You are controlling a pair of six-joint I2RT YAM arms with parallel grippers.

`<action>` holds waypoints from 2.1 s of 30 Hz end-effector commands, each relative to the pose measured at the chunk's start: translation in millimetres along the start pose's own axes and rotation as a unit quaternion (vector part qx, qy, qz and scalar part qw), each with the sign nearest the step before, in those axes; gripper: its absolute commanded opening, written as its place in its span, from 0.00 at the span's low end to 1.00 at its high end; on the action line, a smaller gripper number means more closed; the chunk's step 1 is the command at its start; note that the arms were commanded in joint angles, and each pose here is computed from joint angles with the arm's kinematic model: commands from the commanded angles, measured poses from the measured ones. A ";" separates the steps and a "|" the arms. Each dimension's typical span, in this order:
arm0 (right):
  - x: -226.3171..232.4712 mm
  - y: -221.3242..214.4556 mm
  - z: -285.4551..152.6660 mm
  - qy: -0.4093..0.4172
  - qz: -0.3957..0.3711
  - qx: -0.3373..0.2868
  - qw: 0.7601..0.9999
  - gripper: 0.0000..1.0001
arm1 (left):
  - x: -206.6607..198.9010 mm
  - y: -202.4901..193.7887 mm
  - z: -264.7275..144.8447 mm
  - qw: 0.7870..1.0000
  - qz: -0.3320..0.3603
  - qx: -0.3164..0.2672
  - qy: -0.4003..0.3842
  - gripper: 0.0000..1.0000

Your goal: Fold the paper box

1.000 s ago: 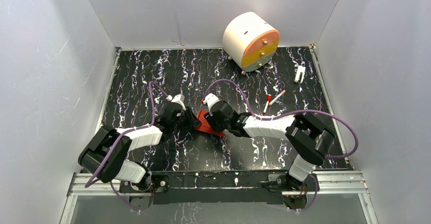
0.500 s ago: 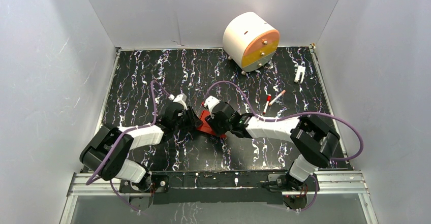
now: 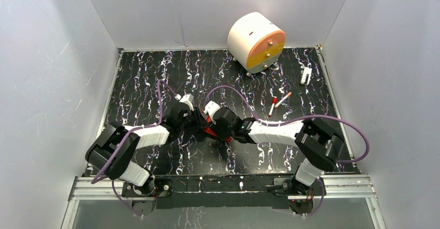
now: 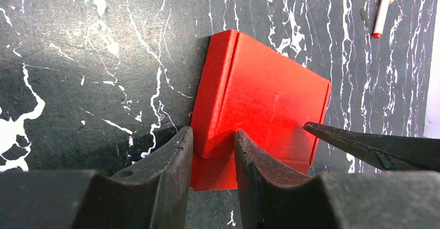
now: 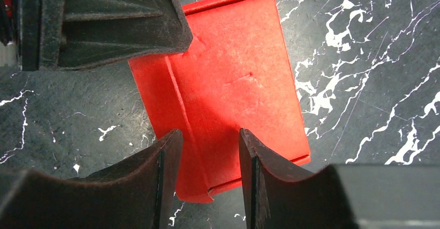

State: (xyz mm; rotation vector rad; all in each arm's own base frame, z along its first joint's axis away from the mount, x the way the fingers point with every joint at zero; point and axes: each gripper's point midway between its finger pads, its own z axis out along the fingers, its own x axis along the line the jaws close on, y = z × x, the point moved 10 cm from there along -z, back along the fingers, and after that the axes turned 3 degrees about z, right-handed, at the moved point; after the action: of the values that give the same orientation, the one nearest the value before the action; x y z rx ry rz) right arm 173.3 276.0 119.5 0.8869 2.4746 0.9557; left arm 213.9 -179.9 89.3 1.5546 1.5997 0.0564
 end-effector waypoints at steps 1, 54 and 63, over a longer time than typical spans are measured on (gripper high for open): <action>-2.0 -24.2 6.7 -0.025 -0.056 0.064 0.996 0.54 | 25.3 -32.5 -3.8 0.995 0.014 0.078 0.063 0.31; -12.5 -30.5 30.9 -0.095 -0.218 0.083 0.968 0.39 | 20.3 45.8 37.4 0.989 -0.067 0.124 -0.034 0.35; -21.9 -29.9 39.9 -0.168 -0.273 0.054 0.946 0.37 | 37.5 9.9 26.7 0.984 -0.076 0.161 -0.011 0.28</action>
State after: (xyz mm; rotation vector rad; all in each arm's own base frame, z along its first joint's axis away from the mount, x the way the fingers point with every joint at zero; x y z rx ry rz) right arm 196.5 283.3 99.5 0.3833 2.2949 0.6306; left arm 283.0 -173.8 88.3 1.5343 1.6360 -0.2172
